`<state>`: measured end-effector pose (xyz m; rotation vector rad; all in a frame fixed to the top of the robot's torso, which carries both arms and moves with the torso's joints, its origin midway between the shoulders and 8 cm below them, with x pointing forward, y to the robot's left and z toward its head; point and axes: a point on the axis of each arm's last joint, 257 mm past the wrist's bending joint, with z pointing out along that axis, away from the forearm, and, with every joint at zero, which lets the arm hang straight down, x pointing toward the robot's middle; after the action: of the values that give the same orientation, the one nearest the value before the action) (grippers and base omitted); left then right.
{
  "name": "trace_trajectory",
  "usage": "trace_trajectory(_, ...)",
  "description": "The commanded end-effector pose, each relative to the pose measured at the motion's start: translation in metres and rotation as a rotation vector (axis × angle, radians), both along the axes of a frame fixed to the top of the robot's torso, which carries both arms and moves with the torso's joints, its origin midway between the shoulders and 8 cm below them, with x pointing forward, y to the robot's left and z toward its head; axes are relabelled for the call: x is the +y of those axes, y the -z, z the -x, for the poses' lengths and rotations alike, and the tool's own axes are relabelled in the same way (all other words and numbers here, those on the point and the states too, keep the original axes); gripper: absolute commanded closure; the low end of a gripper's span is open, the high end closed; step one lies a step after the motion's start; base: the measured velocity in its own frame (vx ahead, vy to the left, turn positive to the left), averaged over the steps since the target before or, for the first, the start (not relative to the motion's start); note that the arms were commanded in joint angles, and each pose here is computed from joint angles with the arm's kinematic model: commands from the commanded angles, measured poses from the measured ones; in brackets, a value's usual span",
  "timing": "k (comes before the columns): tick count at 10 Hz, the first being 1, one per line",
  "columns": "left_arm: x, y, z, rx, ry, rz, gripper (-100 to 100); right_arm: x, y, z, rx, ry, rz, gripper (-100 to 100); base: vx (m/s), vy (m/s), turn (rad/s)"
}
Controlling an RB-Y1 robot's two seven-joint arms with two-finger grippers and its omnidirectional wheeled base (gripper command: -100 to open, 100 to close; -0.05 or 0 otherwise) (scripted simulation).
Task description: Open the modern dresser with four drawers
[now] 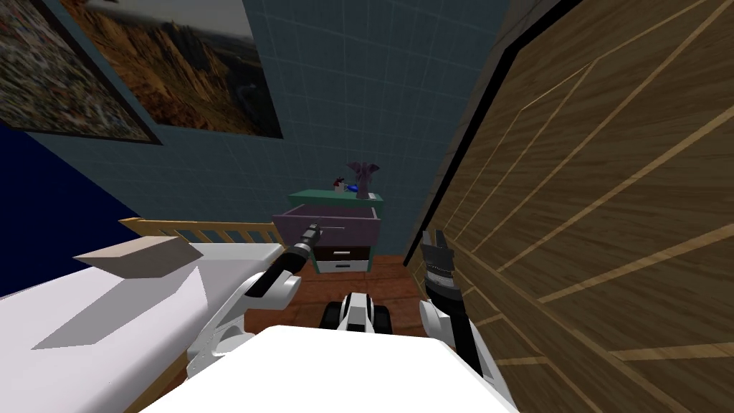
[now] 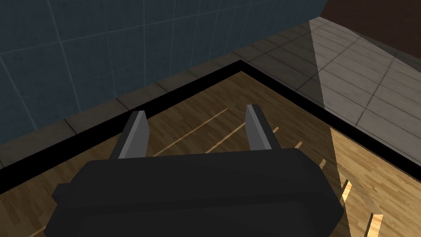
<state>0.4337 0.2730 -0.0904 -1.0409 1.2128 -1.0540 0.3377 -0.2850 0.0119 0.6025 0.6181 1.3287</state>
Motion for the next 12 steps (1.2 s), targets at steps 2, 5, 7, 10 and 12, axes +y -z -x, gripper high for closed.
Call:
trace_trajectory(2,-0.001,-0.020,0.017,0.001,-0.004,0.001,-100,0.000,0.000,0.000,0.000,0.000,0.000,0,0.074,0.014,-0.008)
trace_trajectory(5,-0.002,-0.036,0.031,0.001,-0.005,0.001,-100,0.000,0.000,0.000,0.000,0.000,0.000,0,0.052,0.006,-0.008)
trace_trajectory(7,-0.003,-0.045,0.041,0.006,-0.006,0.001,-100,0.000,0.000,0.000,0.000,0.000,0.000,0,0.037,0.003,-0.008)
trace_trajectory(10,-0.002,-0.034,0.040,0.033,-0.009,0.006,0,0.000,0.000,0.000,0.000,0.000,0.000,0,0.017,0.000,-0.003)
trace_trajectory(12,-0.002,-0.030,0.040,0.042,-0.011,0.008,0,0.000,0.000,0.000,0.000,0.000,0.000,0,0.000,0.000,0.000)
